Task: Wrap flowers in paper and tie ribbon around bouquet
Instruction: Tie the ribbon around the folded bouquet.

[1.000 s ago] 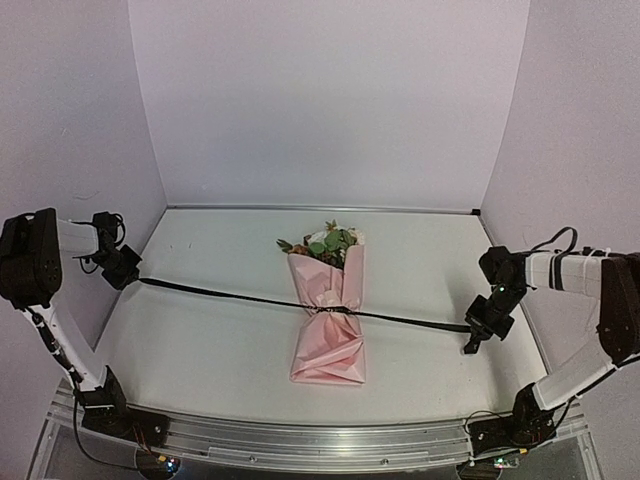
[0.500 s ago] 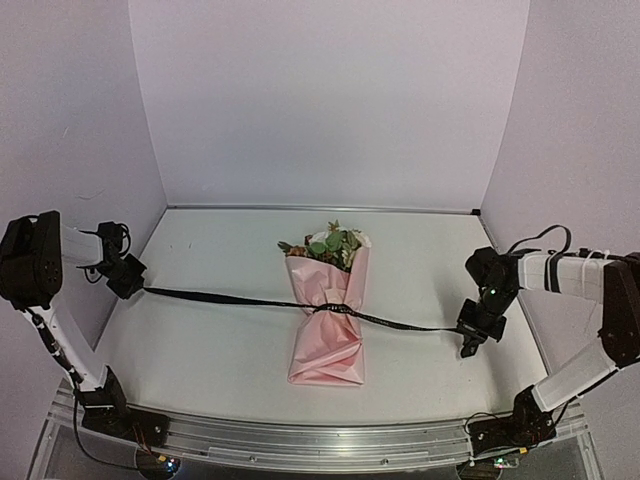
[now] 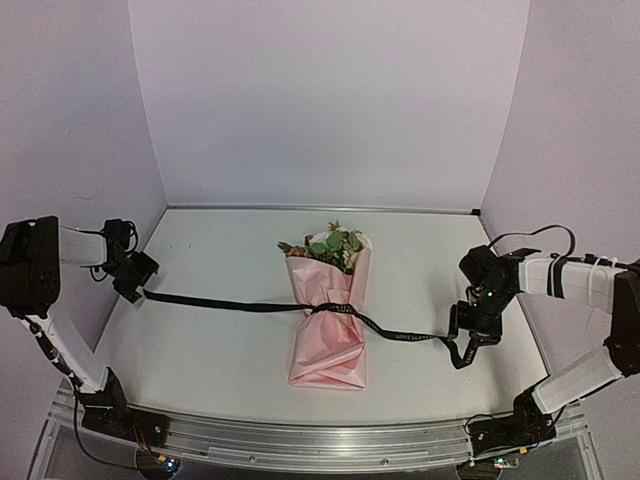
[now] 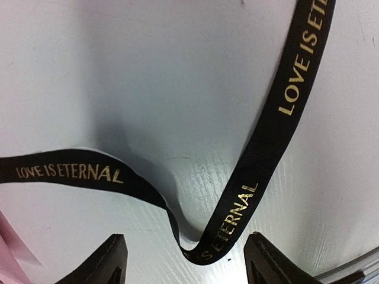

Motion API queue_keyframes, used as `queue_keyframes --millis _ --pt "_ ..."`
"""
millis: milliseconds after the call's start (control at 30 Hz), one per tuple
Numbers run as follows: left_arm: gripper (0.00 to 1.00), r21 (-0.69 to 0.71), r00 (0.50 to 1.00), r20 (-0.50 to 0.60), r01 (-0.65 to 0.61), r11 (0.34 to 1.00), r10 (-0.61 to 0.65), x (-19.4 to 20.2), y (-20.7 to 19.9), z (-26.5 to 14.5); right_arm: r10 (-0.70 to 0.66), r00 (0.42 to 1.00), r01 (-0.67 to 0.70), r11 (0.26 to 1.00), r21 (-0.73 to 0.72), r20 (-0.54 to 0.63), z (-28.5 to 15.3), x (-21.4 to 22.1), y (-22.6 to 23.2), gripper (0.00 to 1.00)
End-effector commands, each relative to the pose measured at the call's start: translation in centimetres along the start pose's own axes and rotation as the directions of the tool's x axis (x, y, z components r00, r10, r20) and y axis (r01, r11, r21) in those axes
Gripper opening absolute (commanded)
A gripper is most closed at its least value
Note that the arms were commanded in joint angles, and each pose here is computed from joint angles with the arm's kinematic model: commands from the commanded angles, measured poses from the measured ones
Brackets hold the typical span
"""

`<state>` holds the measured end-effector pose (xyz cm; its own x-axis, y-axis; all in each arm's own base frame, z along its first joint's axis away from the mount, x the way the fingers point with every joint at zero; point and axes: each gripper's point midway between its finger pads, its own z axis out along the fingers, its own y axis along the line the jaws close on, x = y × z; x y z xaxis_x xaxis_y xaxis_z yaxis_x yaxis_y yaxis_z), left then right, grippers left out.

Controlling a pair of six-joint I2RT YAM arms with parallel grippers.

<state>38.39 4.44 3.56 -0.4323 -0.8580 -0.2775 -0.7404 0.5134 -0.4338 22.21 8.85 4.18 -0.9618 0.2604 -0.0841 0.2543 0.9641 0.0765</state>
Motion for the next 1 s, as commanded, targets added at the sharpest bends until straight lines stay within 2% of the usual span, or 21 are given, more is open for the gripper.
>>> queue_keyframes --millis 0,100,233,367,567,667,733,967 --pt "0.86 0.119 1.0 0.003 -0.007 0.993 0.006 1.6 -3.3 -3.9 -0.228 0.96 0.233 0.972 -0.013 0.164 -2.8 -1.6 2.1 0.78" --pt "0.94 0.207 0.998 -0.047 0.042 0.977 -0.033 5.1 -5.2 -5.9 -0.349 0.906 0.36 0.933 -0.001 0.24 -3.6 -2.2 3.9 0.88" --pt "0.94 0.307 0.981 -0.162 0.153 0.939 -0.107 11.4 -7.7 -7.7 -0.41 0.847 0.446 0.895 -0.031 0.338 -3.6 -3.2 6.6 0.98" --pt "0.93 0.377 0.948 -0.292 0.234 0.896 -0.124 18.6 -10.8 -9.0 -0.476 0.771 0.527 0.85 -0.005 0.424 -4.0 -4.1 8.9 0.98" --pt "0.93 0.395 0.873 -0.464 0.354 0.848 -0.149 27.3 -13.4 -9.3 -0.558 0.689 0.616 0.787 0.032 0.463 -4.6 -4.4 11.2 0.98" --pt "0.92 0.393 0.833 -0.537 0.386 0.834 -0.133 30.6 -14.7 -9.0 -0.578 0.665 0.64 0.767 0.036 0.473 -4.8 -4.3 12.1 0.98" --pt "0.92 0.388 0.825 -0.551 0.388 0.836 -0.127 32.0 -15.4 -8.8 -0.596 0.649 0.659 0.751 0.042 0.474 -4.9 -4.1 12.5 0.98" --pt "0.84 0.371 0.8 -0.583 0.417 0.83 -0.142 34.4 -16.6 -7.4 -0.667 0.578 0.731 0.679 0.065 0.47 -4.7 -3.3 13.8 0.98"
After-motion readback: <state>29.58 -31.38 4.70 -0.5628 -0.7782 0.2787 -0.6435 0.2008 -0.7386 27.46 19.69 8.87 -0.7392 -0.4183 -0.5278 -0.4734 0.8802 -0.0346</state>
